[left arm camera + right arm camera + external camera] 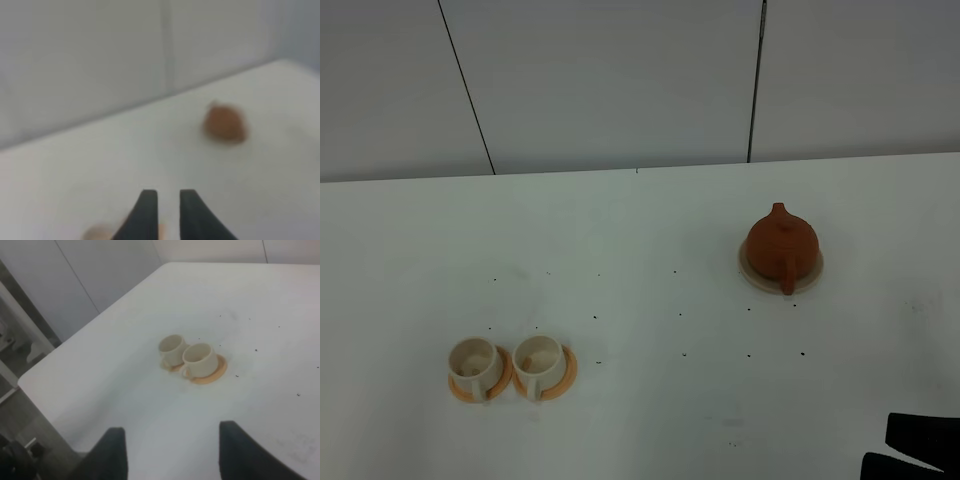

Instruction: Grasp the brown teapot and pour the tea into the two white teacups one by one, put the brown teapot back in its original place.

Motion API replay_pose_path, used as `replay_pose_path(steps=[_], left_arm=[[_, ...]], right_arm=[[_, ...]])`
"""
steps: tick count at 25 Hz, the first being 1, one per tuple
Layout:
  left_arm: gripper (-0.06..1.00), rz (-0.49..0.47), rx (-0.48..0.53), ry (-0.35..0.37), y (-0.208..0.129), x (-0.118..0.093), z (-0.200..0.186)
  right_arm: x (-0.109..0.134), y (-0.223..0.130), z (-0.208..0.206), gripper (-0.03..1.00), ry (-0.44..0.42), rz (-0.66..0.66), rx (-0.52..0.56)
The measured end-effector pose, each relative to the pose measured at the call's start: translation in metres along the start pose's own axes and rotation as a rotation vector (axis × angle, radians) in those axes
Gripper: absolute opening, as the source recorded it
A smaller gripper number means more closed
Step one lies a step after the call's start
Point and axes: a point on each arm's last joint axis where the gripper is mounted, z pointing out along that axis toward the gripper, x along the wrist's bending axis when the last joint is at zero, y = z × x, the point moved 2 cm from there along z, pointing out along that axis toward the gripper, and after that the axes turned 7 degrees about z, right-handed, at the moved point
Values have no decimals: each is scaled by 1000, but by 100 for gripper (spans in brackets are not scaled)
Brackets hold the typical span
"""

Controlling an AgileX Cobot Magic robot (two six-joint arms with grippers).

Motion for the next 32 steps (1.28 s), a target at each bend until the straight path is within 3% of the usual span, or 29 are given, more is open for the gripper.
replay_pose_path(steps=[2, 6, 14, 18, 22, 26, 32], left_arm=[[15, -45, 70, 91, -4, 5, -13], [14, -91, 144, 197, -24, -4, -41], [14, -89, 58, 368, -49, -17, -75], [14, -137, 93, 370, -79, -20, -60], [14, -195, 217, 303, -110, -17, -26], [14, -224, 234, 235, -123, -19, -5], [14, -177, 210, 256, -125, -14, 2]], right_arm=[[0, 1, 0, 41, 2, 5, -6], [1, 2, 0, 41, 7, 14, -17], [1, 2, 0, 41, 14, 17, -18], [5, 1, 0, 41, 46, 17, -7], [6, 0, 0, 41, 58, 17, -2], [6, 0, 0, 41, 58, 17, -2], [5, 1, 0, 41, 49, 18, -5]])
